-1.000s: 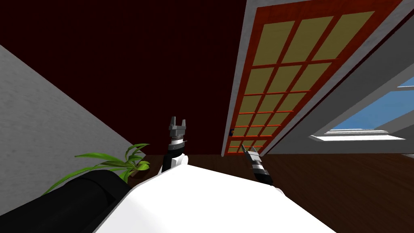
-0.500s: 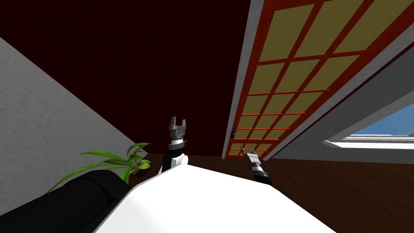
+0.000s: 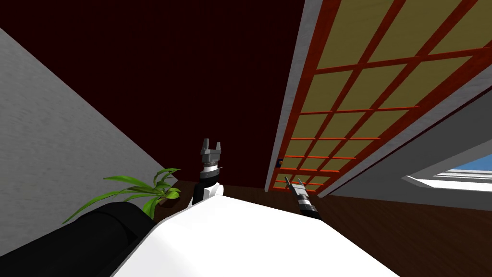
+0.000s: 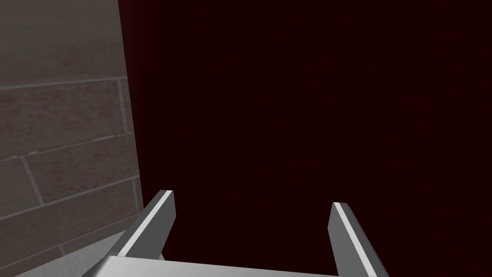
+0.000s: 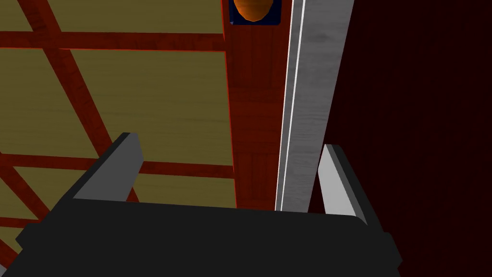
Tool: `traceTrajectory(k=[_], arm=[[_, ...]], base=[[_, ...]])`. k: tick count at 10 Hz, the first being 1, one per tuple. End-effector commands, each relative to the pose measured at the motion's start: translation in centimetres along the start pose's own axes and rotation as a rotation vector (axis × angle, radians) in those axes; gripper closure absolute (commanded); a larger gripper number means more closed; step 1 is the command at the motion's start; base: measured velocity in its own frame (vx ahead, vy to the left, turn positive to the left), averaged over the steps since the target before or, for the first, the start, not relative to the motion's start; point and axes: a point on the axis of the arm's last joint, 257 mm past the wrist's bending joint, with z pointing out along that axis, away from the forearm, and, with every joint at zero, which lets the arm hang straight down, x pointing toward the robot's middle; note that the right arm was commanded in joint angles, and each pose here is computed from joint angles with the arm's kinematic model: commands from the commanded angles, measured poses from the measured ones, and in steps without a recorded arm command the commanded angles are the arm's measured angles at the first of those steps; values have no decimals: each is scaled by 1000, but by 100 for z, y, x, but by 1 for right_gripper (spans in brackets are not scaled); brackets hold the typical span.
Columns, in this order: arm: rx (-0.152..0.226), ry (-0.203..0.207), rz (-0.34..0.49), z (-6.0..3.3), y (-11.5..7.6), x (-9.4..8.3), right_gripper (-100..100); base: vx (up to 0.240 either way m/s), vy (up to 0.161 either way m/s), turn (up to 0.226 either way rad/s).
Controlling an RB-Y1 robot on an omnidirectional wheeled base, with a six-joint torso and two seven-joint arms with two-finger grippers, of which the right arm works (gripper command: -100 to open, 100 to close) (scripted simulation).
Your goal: Pull the door open
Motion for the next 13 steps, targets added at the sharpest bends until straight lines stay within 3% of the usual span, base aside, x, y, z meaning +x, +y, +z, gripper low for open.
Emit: traceTrajectory(k=[1, 5, 6, 7, 13], arm=[[0, 27, -24, -62, 24, 137, -100], [-1, 68, -53, -121, 65, 329, -100], [-1, 60, -46, -104, 60, 288, -100], [20, 63, -49, -193, -95, 299, -100], [81, 63, -50, -458, -529, 288, -100]], base=[[88, -50, 114], [68, -41, 69], [27, -17, 20], [116, 54, 138], [192, 52, 116]])
